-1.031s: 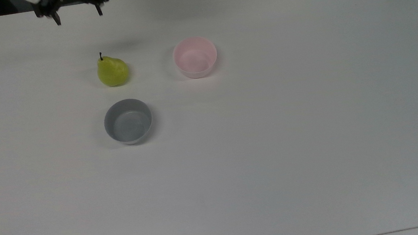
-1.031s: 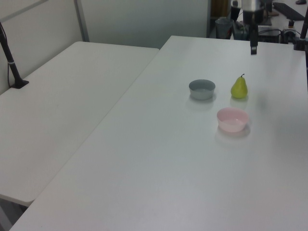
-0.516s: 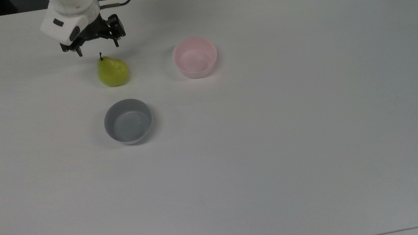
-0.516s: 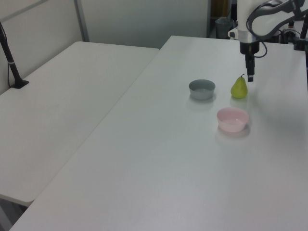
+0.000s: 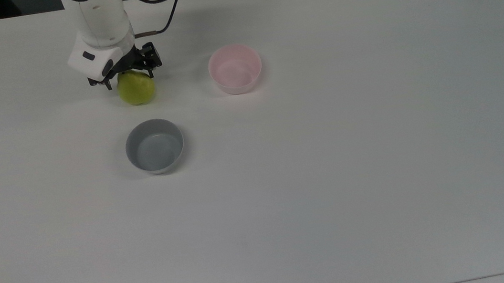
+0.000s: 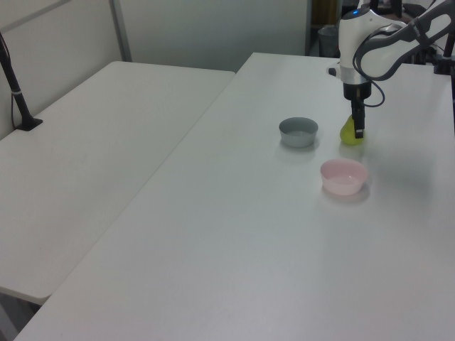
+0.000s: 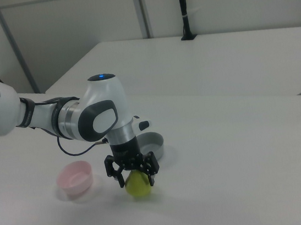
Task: Place the pear in the bowl
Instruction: 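Close the gripper around the pear's body, then lift the pear up off the table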
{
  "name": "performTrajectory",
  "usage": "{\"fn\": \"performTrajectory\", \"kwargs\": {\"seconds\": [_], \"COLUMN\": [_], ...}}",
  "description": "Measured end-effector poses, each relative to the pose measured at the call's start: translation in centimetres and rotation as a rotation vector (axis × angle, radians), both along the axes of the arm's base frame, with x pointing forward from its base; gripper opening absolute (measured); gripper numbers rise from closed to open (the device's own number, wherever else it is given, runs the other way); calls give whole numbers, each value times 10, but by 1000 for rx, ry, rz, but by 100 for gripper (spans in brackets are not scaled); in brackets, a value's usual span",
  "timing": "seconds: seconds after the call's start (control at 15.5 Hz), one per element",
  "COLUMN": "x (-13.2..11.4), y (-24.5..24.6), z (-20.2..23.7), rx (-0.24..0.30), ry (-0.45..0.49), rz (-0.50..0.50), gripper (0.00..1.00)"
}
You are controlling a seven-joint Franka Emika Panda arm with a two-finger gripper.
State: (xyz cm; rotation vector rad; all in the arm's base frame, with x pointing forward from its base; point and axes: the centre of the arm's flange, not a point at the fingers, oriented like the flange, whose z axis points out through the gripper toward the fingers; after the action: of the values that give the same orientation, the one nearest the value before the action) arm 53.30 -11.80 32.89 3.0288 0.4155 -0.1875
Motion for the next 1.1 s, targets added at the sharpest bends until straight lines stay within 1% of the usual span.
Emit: {"fn": "performTrajectory", "kwargs": {"seconds": [0.06,0.26,0.32,0.39,0.77,0.9,0.97,1.1], "x": [2,4,4,5,5,9,12,18], "y": [3,8,8,9,9,9,8,10], "z": [1,1,2,3,5,21,37,88], "rx": [-1,-2,-3,-3,-4,-5,-6,-10], "ry": [-8,-12,-13,-16,-14,15,23,21], "rz": [4,9,9,11,-2,-15,-23,-38], "gripper": [100,95,85,82,81,81,81,81]}}
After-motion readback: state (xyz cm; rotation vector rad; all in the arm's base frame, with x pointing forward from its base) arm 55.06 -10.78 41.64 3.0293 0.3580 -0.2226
